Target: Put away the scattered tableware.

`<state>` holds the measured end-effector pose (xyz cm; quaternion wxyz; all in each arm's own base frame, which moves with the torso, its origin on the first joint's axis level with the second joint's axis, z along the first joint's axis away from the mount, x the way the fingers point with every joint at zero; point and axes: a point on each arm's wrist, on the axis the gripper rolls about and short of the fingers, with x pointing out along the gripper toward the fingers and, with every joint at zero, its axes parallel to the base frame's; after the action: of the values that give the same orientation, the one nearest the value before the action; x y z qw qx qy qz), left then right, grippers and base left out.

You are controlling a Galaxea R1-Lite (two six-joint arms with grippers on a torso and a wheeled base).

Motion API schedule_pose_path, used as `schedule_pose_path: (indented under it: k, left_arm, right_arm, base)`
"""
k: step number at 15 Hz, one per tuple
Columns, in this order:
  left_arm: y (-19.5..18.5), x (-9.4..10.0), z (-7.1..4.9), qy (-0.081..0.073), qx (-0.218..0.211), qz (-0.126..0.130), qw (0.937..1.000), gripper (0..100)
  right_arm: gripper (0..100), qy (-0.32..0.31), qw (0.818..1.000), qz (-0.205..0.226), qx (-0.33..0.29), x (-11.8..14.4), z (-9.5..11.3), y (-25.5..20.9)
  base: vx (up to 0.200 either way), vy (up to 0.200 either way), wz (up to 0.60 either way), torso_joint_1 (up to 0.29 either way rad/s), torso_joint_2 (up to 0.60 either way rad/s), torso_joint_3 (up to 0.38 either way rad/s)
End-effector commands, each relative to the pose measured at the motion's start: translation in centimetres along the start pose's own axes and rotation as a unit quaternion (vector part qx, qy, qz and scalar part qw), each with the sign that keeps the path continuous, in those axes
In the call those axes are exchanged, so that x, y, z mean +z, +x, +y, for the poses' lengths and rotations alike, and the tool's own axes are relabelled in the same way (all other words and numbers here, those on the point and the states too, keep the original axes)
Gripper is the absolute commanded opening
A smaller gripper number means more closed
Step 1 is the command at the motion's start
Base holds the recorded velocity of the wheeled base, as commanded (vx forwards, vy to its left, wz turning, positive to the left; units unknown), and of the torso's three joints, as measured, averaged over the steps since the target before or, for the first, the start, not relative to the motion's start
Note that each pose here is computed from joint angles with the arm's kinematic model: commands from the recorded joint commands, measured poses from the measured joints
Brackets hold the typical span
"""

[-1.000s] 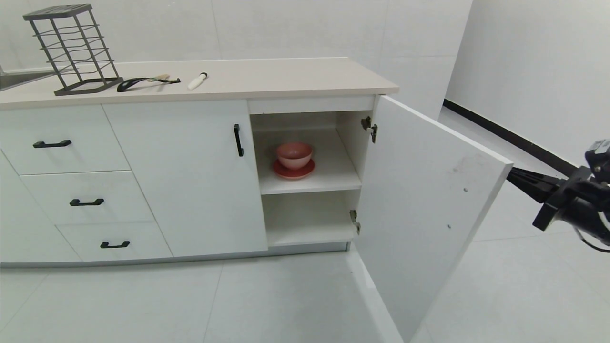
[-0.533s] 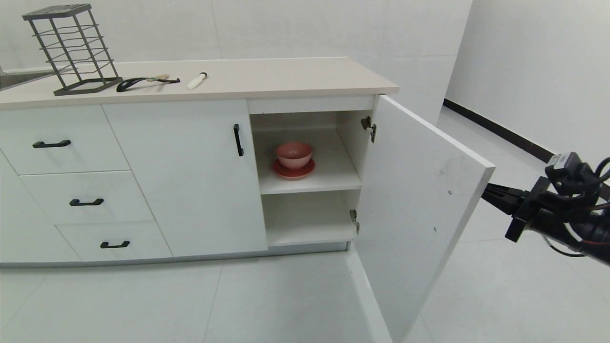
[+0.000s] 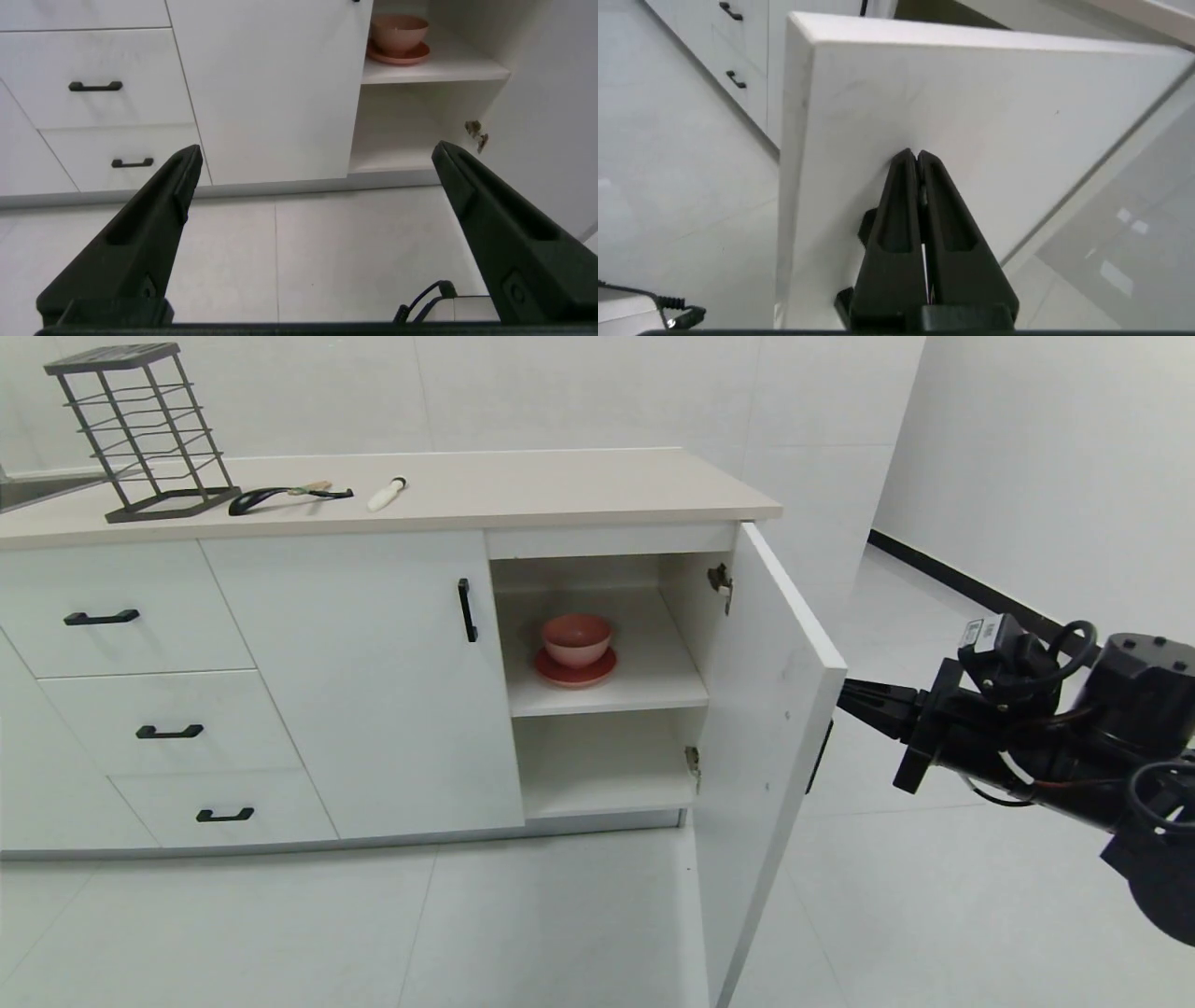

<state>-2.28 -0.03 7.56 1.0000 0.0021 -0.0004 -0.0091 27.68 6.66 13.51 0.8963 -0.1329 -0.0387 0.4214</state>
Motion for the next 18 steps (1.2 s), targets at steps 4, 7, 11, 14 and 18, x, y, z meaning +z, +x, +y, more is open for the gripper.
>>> schedule_pose_path:
  k: [4, 7, 11, 14, 18]
  left_arm:
    - [0.0, 0.0, 0.0, 0.000, 0.000, 0.000, 1.0000, 100]
    - [0.0, 0.0, 0.0, 0.000, 0.000, 0.000, 1.0000, 100]
    - [0.0, 0.0, 0.0, 0.000, 0.000, 0.000, 1.0000, 100]
    - [0.0, 0.0, 0.0, -0.001, 0.001, 0.000, 1.0000, 100]
    - [0.0, 0.0, 0.0, 0.000, 0.000, 0.000, 1.0000, 100]
  right_arm:
    - [0, -0.003, 0.999, -0.013, 0.040, -0.4, 0.6, 3.6]
    - [0, -0.001, 0.998, -0.017, 0.062, -0.9, 1.2, 5.6]
    - [0, -0.004, 0.998, -0.025, 0.051, -1.5, 0.4, 8.2]
    - [0, 0.002, 0.997, -0.037, 0.064, -1.8, 0.8, 10.6]
    - [0, -0.007, 0.996, -0.056, 0.071, -2.3, 0.5, 13.4]
  base:
    - [0.000, 0.000, 0.00, 0.000, 0.00, 0.000]
    - [0.000, 0.000, 0.00, 0.000, 0.00, 0.000]
    - [0.000, 0.000, 0.00, 0.000, 0.00, 0.000]
    - [0.000, 0.000, 0.00, 0.000, 0.00, 0.000]
    - [0.000, 0.000, 0.00, 0.000, 0.00, 0.000]
